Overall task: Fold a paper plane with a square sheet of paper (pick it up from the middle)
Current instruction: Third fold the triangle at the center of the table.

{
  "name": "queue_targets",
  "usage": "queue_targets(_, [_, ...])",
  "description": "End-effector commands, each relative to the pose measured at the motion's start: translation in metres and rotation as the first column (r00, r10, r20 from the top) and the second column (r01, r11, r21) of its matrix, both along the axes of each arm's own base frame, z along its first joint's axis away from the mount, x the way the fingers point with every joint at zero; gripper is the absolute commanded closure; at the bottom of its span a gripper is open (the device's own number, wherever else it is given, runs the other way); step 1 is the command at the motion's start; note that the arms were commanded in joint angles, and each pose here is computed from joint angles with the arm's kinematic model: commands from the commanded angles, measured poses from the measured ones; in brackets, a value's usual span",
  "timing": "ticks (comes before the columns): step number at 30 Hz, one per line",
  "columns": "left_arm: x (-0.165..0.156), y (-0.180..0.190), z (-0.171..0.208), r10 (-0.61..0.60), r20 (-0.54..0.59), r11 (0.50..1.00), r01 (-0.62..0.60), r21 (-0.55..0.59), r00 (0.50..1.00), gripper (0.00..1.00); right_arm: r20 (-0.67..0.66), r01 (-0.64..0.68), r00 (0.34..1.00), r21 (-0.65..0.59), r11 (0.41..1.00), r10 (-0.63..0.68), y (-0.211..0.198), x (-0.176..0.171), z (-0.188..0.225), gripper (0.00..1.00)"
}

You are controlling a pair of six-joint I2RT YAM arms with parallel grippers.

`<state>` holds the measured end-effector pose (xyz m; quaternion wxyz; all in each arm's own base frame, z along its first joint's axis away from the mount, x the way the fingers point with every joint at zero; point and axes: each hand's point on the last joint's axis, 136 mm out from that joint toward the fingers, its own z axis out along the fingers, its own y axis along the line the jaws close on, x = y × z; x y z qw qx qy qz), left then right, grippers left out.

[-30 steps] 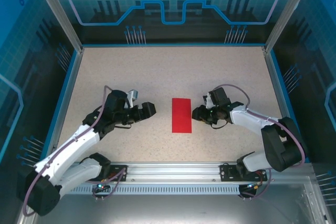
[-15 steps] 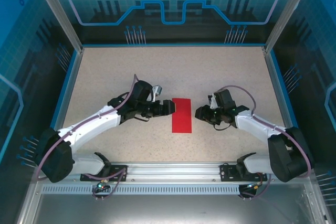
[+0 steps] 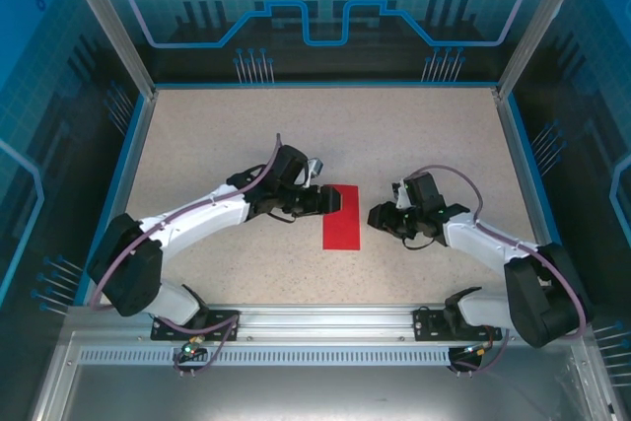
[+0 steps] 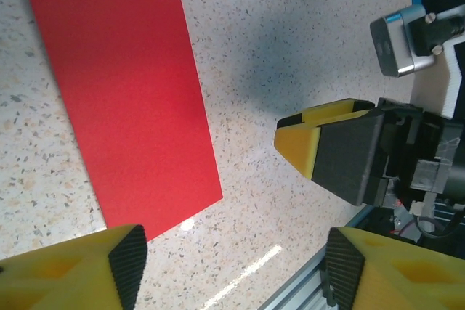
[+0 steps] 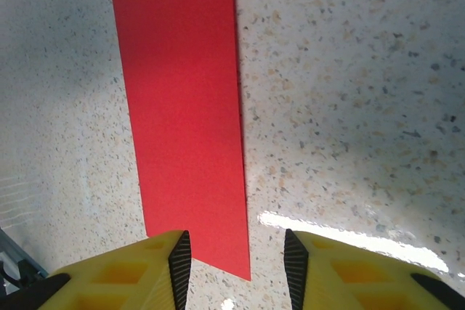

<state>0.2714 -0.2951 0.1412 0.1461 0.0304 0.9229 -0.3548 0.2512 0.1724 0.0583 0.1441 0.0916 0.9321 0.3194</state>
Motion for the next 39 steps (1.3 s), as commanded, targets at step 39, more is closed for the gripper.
queue_targets(39, [0.033, -0.004, -0.125, 0.135, -0.175, 0.951, -0.077, 0.301, 0.975, 0.74, -0.205, -0.145, 0.969, -0.021, 0.989, 0.137, 0.037, 0.015, -0.042, 0.64])
